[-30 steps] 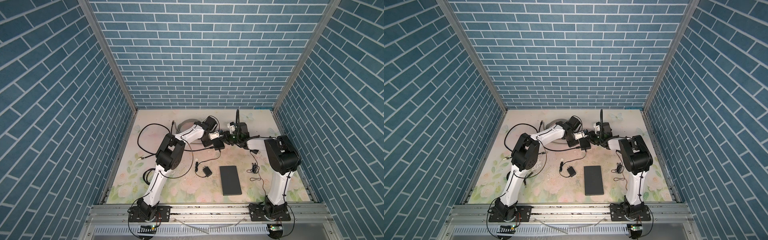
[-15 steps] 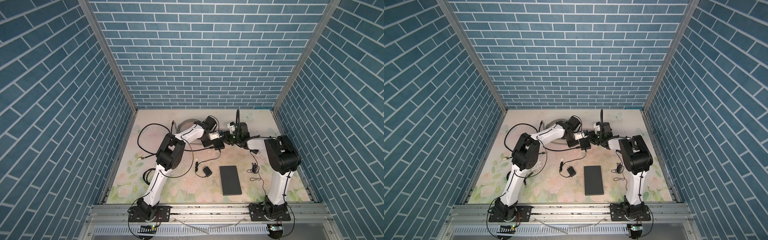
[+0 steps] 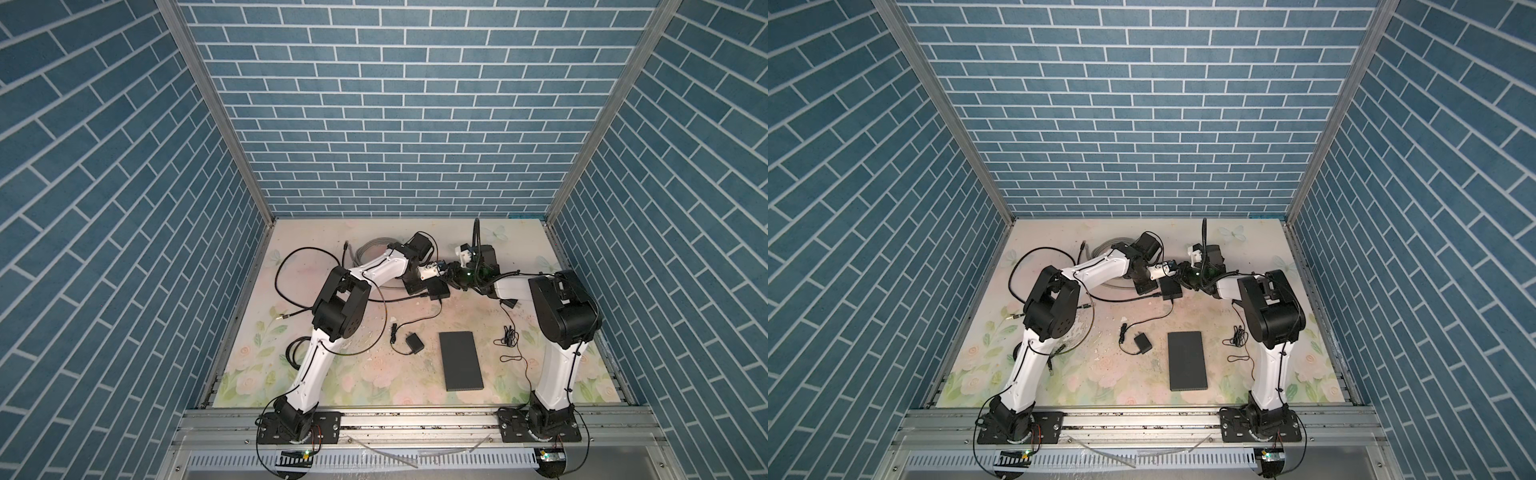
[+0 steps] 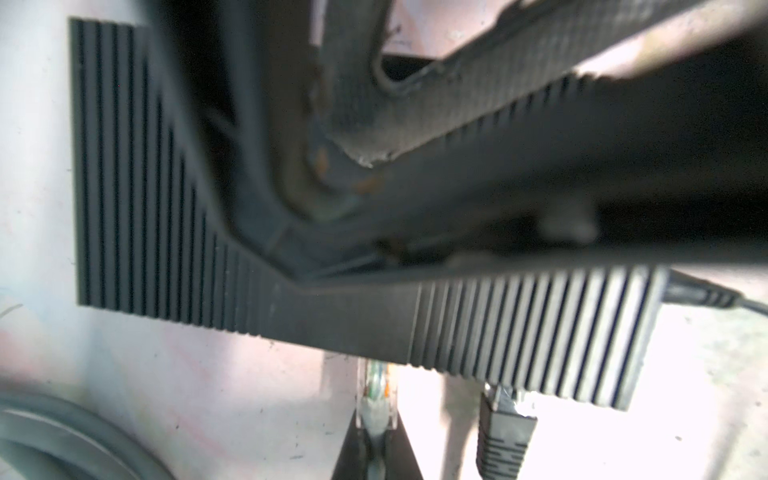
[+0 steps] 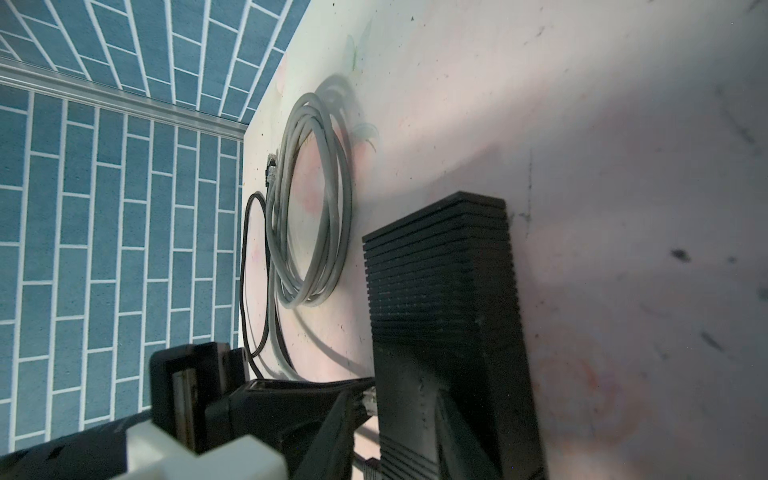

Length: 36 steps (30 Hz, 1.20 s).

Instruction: Insert the plug into the switch port

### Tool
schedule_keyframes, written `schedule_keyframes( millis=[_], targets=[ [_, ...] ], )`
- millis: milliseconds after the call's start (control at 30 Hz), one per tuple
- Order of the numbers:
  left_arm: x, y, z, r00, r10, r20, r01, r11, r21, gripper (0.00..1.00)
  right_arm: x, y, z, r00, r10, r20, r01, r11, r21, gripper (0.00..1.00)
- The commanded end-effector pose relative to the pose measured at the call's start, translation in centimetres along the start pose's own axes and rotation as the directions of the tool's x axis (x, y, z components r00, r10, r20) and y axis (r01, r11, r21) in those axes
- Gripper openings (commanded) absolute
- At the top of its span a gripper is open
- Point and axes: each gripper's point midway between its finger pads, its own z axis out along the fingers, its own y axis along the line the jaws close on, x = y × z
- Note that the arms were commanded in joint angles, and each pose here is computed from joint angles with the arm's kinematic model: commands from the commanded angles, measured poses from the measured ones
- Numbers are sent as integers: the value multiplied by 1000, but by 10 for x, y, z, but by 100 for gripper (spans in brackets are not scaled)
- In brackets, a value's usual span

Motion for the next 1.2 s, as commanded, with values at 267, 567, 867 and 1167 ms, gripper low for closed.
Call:
schedule_keyframes(
  millis=[267,567,867,1167],
  targets=[
    [-7,-7,6,999,37,28,-37,999,-6,0,-7,14,-24,999,-40,18,39,999,5,39],
    [-6,-8,8,999,39,21,-39,999,3,0,-18,-4,-36,997,-48,60,44,997,63,40],
    [1,-13,13,998,61,-25,-60,998,33,0,-6,-31,-28,998,-56,9,54,989,141,41],
    [-3,-9,19,999,37,-30,-36,999,27,0,0,-32,-19,999,-43,-21,45,993,110,42]
  ],
)
